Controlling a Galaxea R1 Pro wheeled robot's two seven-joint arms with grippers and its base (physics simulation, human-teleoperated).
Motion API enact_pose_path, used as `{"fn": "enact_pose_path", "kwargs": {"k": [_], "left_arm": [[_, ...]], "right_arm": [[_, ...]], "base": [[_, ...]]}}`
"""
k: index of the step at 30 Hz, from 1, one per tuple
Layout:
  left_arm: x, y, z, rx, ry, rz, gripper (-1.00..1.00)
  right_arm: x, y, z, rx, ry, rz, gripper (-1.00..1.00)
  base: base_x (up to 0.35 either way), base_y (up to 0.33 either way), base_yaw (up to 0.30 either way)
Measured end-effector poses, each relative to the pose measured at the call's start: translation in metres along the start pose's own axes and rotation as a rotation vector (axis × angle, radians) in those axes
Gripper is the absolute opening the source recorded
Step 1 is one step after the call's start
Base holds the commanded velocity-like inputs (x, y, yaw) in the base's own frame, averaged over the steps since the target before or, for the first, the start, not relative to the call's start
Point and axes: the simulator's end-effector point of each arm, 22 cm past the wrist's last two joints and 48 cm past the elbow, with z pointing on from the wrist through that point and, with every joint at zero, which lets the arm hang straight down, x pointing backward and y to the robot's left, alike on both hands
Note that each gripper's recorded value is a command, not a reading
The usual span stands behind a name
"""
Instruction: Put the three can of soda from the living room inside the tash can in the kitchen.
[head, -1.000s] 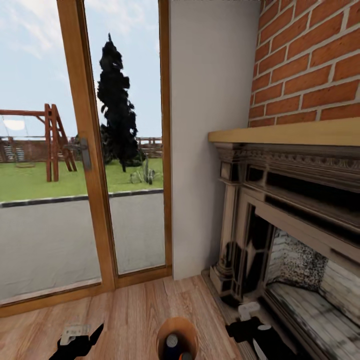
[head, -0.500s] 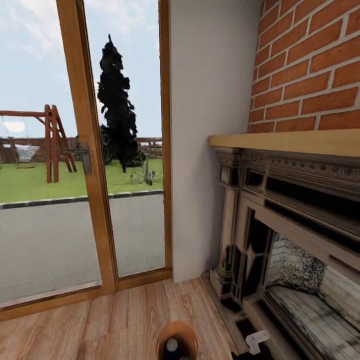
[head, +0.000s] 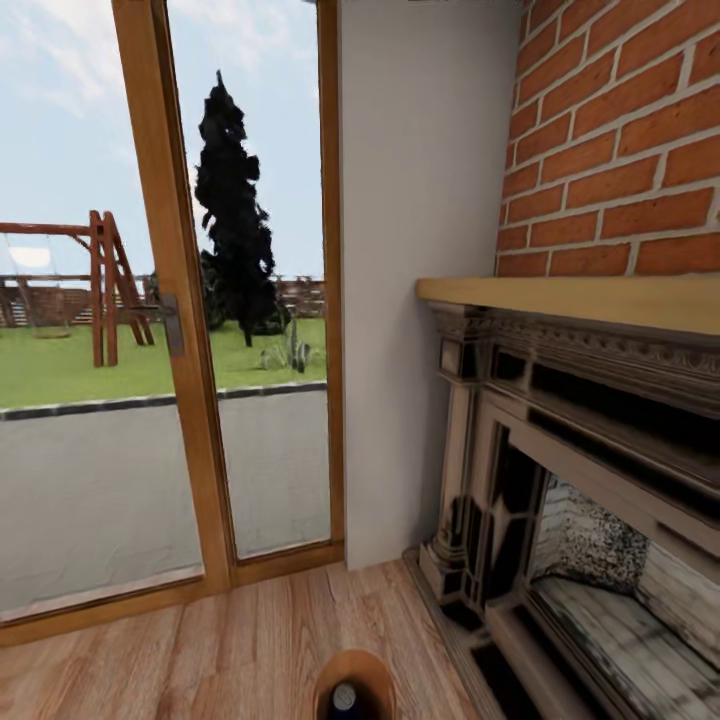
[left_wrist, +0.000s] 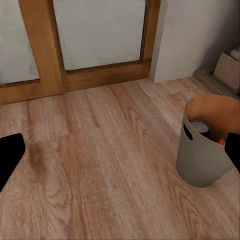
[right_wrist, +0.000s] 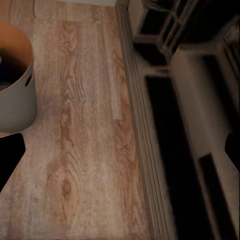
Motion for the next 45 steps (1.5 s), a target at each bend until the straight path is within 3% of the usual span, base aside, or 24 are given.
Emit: {"fn": "enact_pose_path", "kwargs": {"k": [6,11,16,19,26,33,39,42,45], "left_arm": [[0.002,-0.001,-0.024,-0.011,0.003,0.012,1.0],[0.006,-0.001,-0.042,-0.019,0.03,0.008,1.0],[0.014,-0.005,-0.063,-0.021,0.066,-0.001,1.0],[0.025,-0.009,-0.085,-0.021,0.106,-0.007,1.0],[0.037,-0.01,-0.123,-0.032,0.166,-0.013,1.0],[0.034,-0.006,-0.139,-0.057,0.19,-0.013,1.0],[0.036,-0.001,-0.154,-0.095,0.224,-0.015,1.0],[0.046,-0.003,-0.177,-0.106,0.27,-0.022,1.0],[0.045,-0.004,-0.185,-0.107,0.281,-0.024,1.0]], "right_arm": [[0.029,-0.01,-0.018,0.028,0.002,-0.002,1.0],[0.054,-0.015,-0.042,0.038,-0.024,0.002,1.0],[0.076,-0.018,-0.063,0.041,0.002,0.004,1.0],[0.107,-0.014,-0.089,0.034,0.038,0.004,1.0],[0.125,-0.004,-0.128,0.02,0.017,0.013,1.0],[0.165,0.006,-0.176,0.002,0.089,0.015,1.0],[0.178,-0.004,-0.2,0.06,0.125,0.012,1.0],[0.195,-0.006,-0.224,0.09,0.166,0.009,1.0],[0.2,-0.006,-0.235,0.093,0.181,0.008,1.0]], "base": [[0.0,0.0,0.0],[0.0,0.0,0.0],[0.0,0.0,0.0],[0.0,0.0,0.0],[0.0,0.0,0.0],[0.0,0.0,0.0],[0.0,0.0,0.0],[0.0,0.0,0.0],[0.0,0.0,0.0]]}}
